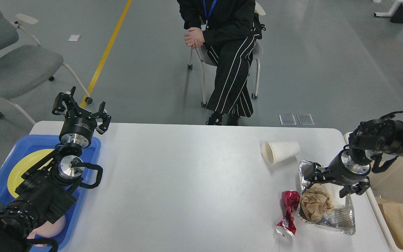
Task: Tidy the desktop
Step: 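Grasp the crumpled brown paper in the foil tray with the right gripper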
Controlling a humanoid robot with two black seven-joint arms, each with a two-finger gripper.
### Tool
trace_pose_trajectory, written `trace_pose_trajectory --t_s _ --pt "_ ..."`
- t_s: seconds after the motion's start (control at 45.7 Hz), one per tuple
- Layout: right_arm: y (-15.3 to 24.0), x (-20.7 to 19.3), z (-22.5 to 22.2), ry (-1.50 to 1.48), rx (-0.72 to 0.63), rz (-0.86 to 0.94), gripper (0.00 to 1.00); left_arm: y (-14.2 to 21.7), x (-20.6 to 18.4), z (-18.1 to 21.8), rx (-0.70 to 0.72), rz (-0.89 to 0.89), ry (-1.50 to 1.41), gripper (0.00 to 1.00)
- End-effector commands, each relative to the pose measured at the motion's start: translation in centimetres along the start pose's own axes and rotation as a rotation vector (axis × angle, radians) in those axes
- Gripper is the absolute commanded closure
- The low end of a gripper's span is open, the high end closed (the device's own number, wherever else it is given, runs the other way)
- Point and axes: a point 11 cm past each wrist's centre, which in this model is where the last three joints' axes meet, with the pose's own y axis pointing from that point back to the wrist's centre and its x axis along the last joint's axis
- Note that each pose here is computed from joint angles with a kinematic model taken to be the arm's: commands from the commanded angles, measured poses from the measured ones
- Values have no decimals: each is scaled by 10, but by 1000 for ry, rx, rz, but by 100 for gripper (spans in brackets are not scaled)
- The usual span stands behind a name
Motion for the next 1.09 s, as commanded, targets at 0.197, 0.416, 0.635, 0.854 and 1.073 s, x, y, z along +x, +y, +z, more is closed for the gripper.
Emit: trace_pose_trajectory --t_s 0.197,0.416,0.635,0.854,1.073 --pt "-14 -2 4 -26 10 1 0 0 0 -1 1 0 1 4" --pt "-20 -8 2 -21 9 -17 1 0 0 0 1 0 0 4" --pt "-20 -2 -14 -32 53 41 14 0 0 0 1 0 0 4" --pt "-25 -14 -9 -26 35 3 85 0 0 -1 0 0 1 4" --pt "-24 -13 -6 -30 32 3 100 0 0 -1 1 0 1 4"
